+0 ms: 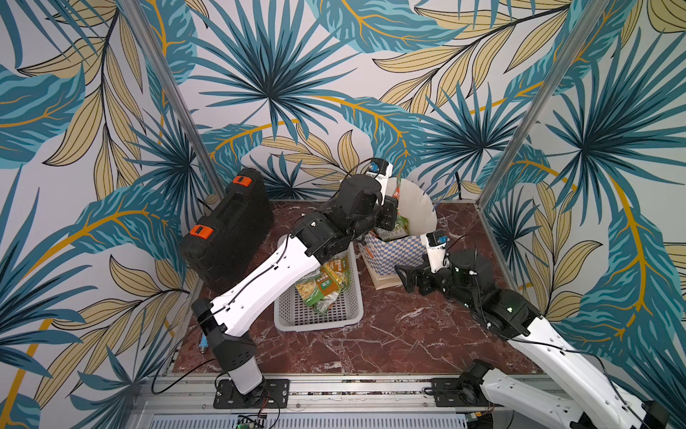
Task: Place the condiment packets inside the bag
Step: Place the condiment packet in the paper bag, then pick up the condiment packet from the storage box.
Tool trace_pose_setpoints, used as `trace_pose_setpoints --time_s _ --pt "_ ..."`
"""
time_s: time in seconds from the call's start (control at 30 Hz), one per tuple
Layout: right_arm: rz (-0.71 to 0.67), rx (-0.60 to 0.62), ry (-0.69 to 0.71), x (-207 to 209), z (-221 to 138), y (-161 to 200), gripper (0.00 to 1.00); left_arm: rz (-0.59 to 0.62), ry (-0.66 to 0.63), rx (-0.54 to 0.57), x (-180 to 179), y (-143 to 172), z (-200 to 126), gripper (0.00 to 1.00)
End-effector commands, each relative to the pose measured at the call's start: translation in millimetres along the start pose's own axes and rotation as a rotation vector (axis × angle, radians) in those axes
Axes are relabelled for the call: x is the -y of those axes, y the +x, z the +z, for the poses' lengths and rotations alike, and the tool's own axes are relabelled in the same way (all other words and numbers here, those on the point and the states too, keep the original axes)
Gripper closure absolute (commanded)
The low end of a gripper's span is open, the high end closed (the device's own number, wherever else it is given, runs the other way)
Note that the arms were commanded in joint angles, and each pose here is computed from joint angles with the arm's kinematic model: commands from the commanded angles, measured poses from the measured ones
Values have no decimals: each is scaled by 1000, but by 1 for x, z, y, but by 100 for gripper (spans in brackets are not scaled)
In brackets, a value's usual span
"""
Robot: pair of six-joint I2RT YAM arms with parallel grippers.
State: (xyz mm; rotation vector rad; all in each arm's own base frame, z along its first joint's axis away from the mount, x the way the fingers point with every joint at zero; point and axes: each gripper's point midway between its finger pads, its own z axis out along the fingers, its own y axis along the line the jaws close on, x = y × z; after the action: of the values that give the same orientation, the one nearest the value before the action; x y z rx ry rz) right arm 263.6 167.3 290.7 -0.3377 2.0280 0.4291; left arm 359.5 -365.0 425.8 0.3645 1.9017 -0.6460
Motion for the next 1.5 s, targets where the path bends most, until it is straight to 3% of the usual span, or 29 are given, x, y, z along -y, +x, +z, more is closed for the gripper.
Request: trace_pose_setpoints --time_s 0.0,0.03,0.13,0.27,0.37,0.57,0.8,1.0,1.1,1.27,1.47 --pt "-15 -16 -4 -1 2 6 1 6 -66 73 -17 -28 7 66" --pt "-14 -18 -3 0 3 7 1 5 -70 49 -21 -24 14 55" --pt "-14 -18 -4 -1 3 6 0 11 -32 -11 -14 -17 17 40" --pt "-15 -24 -8 -2 4 7 0 29 59 -2 14 -18 -15 27" --pt "-15 -27 -15 -3 5 8 1 52 76 22 20 -17 -48 24" --pt "-14 -26 -31 -6 6 7 1 37 9 52 -13 9 -98 20" --pt "-17 -37 -60 -11 11 10 1 42 -234 42 -86 77 -125 0" --pt "-28 -47 -81 -17 16 12 0 53 -468 35 -157 131 -138 0" --pt "-39 -48 -96 -23 19 12 0 4 -560 60 -198 155 -144 0" --pt "-74 -68 -115 -44 31 10 1 -149 -590 101 -241 179 -143 0" --pt "-149 -145 -89 -94 60 5 6 -221 -693 132 -268 196 -160 0"
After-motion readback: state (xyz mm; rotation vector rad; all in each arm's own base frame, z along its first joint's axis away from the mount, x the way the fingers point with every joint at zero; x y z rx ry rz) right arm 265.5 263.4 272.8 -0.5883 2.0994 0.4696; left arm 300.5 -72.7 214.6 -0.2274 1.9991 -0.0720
